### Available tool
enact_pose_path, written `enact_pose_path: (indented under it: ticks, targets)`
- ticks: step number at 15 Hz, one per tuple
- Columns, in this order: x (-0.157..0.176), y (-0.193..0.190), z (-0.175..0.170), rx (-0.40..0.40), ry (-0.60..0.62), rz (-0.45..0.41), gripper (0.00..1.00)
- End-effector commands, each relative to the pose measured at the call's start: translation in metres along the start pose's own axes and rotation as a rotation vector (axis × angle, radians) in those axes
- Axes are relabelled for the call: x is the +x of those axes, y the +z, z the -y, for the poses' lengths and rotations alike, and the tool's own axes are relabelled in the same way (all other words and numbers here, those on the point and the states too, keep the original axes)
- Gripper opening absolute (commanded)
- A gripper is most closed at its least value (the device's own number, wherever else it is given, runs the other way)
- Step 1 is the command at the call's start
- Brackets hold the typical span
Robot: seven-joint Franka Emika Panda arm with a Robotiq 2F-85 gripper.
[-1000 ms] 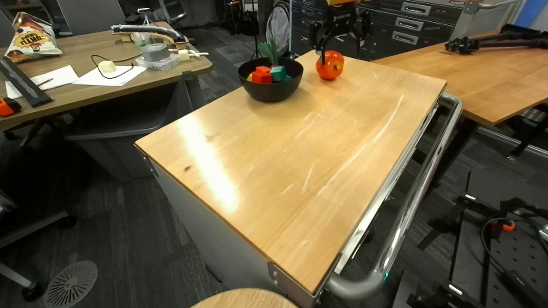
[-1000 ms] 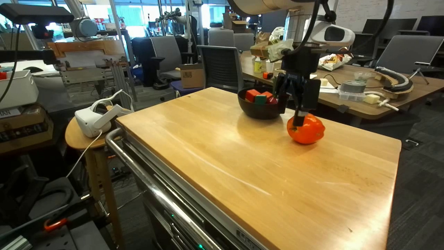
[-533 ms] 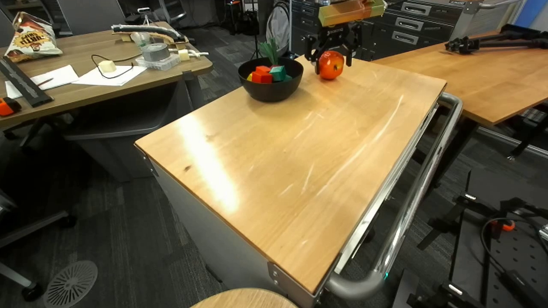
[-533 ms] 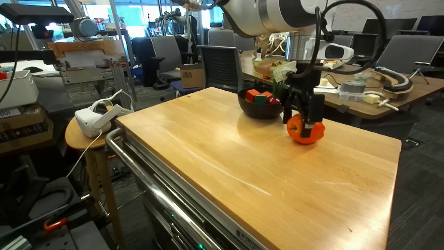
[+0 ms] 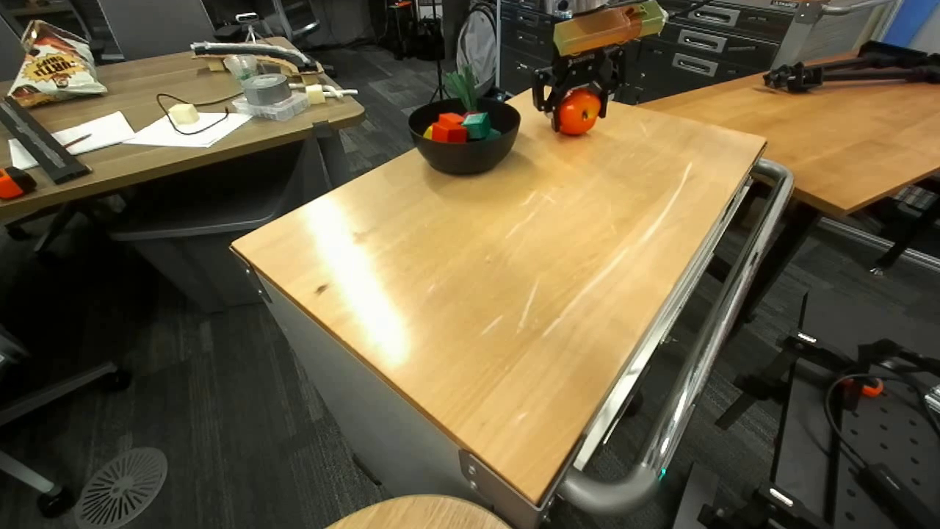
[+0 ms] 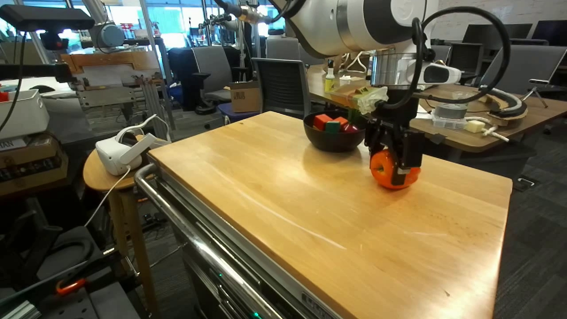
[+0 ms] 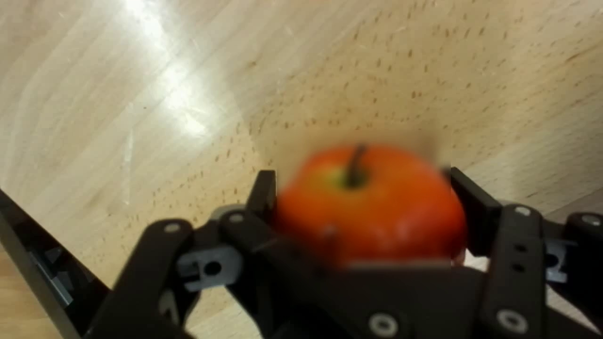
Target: Place the toys in the black bowl then put the apple at the left back corner of the trolley
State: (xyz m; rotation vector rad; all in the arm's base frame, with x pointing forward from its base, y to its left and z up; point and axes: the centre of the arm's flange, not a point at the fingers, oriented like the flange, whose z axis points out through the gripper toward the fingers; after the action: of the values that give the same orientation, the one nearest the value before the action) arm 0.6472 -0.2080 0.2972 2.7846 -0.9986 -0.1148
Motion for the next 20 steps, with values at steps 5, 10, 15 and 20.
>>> enact_pose_path:
  ticks: [5,10,15,20]
  targets:
    - [-0.017,-0.054,-0.031,0.052,-0.129,0.358,0.6]
    - [-0.054,-0.111,-0.02,0.115,-0.276,0.609,0.6]
    - [-0.111,-0.152,0.058,0.153,-0.45,0.772,0.6]
    - [-0.164,-0.154,0.151,0.106,-0.55,0.783,0.6]
